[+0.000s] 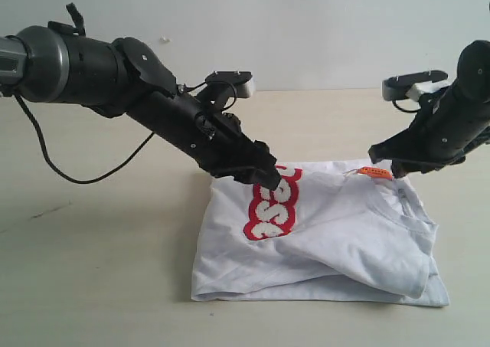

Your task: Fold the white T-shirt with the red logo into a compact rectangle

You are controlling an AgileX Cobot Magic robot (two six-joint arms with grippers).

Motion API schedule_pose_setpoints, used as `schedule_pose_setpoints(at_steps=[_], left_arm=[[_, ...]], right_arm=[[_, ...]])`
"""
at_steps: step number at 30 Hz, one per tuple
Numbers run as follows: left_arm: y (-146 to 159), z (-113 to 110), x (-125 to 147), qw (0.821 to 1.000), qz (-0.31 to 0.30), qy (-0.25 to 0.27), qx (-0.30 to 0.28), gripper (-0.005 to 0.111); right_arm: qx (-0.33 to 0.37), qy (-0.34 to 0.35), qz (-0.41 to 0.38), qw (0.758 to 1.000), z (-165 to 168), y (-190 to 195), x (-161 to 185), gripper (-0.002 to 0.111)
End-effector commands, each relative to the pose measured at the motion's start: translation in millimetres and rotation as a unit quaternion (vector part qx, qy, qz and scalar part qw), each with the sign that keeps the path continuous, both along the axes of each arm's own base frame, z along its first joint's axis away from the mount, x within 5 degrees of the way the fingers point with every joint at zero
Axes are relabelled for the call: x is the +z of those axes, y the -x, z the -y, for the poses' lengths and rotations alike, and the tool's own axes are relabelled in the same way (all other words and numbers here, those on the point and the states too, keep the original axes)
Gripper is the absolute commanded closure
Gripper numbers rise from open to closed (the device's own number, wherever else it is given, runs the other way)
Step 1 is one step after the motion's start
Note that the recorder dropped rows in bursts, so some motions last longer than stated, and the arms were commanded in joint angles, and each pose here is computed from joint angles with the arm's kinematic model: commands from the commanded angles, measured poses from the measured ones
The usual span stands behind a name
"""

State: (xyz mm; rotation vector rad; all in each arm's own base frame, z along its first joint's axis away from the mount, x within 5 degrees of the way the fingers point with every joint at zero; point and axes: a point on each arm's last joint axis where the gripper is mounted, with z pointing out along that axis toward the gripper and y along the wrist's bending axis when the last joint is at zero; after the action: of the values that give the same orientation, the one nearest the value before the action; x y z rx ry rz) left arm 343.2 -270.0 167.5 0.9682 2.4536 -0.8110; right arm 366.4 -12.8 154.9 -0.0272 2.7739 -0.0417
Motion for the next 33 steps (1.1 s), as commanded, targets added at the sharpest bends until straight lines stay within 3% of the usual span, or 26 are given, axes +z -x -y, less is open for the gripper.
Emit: schedule_pose_setpoints(at_steps=[1, 7, 13, 20, 25, 33], left_arm=[[-8, 4, -12, 0.999, 0.018, 0.02, 0.019, 0.049], [-15, 5, -41, 0.999, 0.025, 0.005, 0.027, 0.065], [-21, 3, -55, 0.998, 0.037, -0.009, 0.05, 0.061], [-31, -3, -61, 0.994, 0.057, -0.017, 0.094, 0.058], [-44, -21, -63, 0.99, 0.045, -0.015, 0.135, 0.058], [-49, -39, -62, 0.99, 0.001, -0.005, 0.14, 0.058]], right_arm=[[-0.012, -0.062, 0.048, 0.997, -8, 1, 32, 0.067], [0.099, -0.183, 0.041, 0.977, -36, 1, 27, 0.091], [0.109, -0.187, -0.009, 0.976, -37, -1, -9, 0.108], [0.108, -0.159, -0.058, 0.98, -31, -1, -42, 0.108], [0.076, -0.111, -0.045, 0.99, -22, -5, -45, 0.108], [0.054, -0.097, -0.013, 0.994, -18, -11, -40, 0.108]])
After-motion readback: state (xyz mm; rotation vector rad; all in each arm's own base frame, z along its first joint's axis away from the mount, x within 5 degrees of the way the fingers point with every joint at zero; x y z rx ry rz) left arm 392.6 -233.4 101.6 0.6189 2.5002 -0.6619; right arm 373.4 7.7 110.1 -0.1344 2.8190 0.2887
